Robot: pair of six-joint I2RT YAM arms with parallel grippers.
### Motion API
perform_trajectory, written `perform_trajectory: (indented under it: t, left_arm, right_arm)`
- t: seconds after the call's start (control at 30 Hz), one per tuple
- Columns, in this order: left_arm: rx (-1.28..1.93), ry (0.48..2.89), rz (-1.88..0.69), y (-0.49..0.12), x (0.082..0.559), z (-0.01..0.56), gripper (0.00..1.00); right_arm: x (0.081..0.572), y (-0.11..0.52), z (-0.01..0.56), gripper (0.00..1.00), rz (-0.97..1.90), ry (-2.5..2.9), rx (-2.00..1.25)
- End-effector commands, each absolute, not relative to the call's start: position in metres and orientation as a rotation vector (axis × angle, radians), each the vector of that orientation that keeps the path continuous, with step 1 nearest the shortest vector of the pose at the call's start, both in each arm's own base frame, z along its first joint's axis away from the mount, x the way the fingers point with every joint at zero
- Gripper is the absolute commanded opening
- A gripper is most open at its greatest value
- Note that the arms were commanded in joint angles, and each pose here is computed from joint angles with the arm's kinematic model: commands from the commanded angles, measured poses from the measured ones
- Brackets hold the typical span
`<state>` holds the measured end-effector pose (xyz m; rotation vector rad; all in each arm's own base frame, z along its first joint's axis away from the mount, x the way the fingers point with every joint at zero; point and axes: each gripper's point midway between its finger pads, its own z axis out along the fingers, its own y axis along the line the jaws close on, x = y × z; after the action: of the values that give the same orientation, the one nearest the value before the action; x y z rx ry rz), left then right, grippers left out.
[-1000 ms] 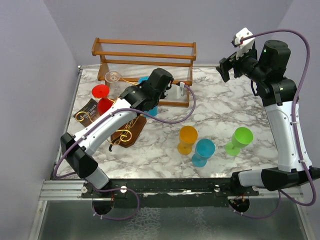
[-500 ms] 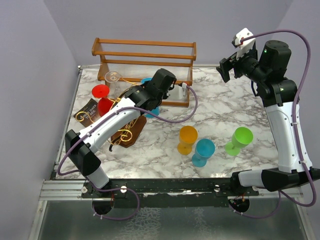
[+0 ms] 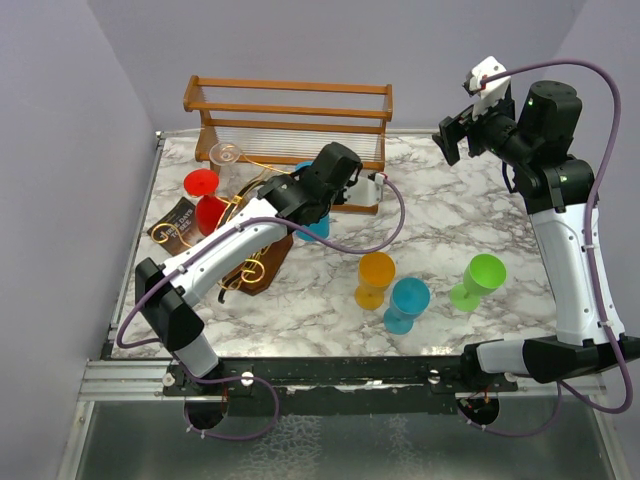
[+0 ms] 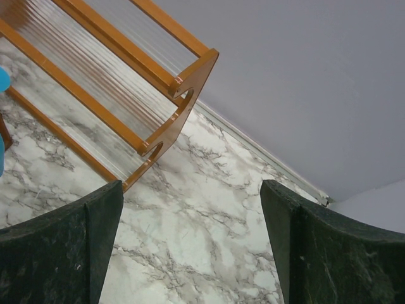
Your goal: Place the wine glass upside down on the wine glass rack
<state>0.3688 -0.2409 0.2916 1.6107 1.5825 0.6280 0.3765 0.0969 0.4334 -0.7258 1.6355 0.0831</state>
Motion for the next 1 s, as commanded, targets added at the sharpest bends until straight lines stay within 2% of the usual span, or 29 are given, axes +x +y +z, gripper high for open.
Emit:
perform_trajectory:
  t: [0.0,0.97]
  left_arm:
    - [1.586,1.545,0.565,-0.258,0.365,0.305,0.02]
    - [1.634,1.539,0.541,-0.243,0.332,0.313,0.02]
  right_arm:
    - [0.367,0.095,0.436,0.89,0.077,1.625,-0.737]
    - [0.368,0.095,0.431,0.89,0.079,1.634,-0.742]
